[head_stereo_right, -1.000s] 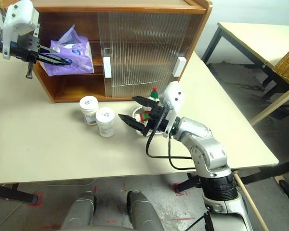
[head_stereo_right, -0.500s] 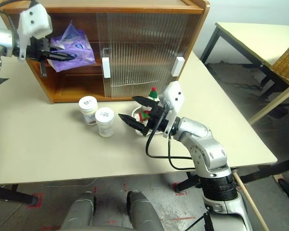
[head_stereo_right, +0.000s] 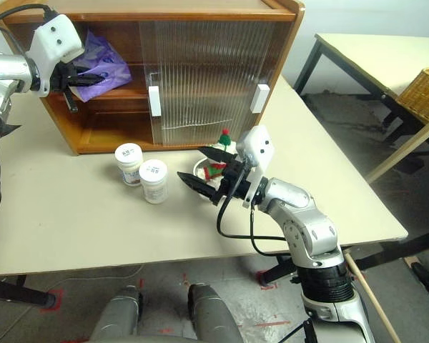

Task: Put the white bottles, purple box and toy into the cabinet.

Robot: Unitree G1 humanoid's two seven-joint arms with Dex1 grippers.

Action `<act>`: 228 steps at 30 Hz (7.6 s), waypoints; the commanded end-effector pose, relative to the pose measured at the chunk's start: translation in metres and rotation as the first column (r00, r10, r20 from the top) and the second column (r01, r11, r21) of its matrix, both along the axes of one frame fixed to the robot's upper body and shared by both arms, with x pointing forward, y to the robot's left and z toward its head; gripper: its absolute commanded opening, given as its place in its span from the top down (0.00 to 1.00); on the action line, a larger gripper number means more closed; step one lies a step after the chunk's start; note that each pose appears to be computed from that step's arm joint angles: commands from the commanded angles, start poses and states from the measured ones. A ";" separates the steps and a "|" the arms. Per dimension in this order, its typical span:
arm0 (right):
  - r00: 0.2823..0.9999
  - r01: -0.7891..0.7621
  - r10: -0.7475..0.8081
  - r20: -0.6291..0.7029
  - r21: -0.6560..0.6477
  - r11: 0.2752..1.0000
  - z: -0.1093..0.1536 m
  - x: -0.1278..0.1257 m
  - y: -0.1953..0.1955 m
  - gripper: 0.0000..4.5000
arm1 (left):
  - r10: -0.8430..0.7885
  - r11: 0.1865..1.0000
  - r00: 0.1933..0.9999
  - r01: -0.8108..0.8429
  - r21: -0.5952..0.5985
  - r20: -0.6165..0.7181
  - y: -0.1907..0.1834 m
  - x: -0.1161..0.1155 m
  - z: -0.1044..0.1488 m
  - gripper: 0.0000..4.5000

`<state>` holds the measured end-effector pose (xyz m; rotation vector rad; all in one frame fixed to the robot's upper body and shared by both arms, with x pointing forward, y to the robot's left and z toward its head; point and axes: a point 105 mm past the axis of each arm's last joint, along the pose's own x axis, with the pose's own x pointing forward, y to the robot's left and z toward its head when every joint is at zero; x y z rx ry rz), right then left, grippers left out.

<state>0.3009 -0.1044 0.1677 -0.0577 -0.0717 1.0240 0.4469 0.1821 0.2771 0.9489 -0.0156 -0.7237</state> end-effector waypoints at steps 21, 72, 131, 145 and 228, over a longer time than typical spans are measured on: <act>1.000 -0.006 0.006 0.019 -0.004 1.000 0.006 -0.002 0.002 0.00 | -0.014 0.992 0.990 0.032 -0.122 0.140 -0.008 0.001 0.015 0.00; 0.999 -0.053 0.053 0.008 -0.004 0.999 0.008 0.001 0.009 0.00 | 0.115 0.656 0.993 -0.078 -0.751 -0.003 0.005 -0.024 -0.038 1.00; 0.999 -0.048 0.048 0.017 -0.003 0.999 0.007 0.002 0.009 0.00 | -0.179 0.659 0.982 0.073 -0.748 -0.061 -0.012 -0.075 -0.053 1.00; 0.998 -0.056 0.057 0.018 -0.008 0.998 0.007 0.002 0.007 0.00 | -0.326 0.726 0.920 0.095 -0.681 -0.219 0.033 -0.118 -0.109 0.00; 0.999 -0.005 0.005 0.042 -0.016 1.000 0.016 0.000 -0.001 0.00 | -0.197 0.670 0.969 0.022 -0.742 -0.149 -0.010 -0.065 -0.160 0.32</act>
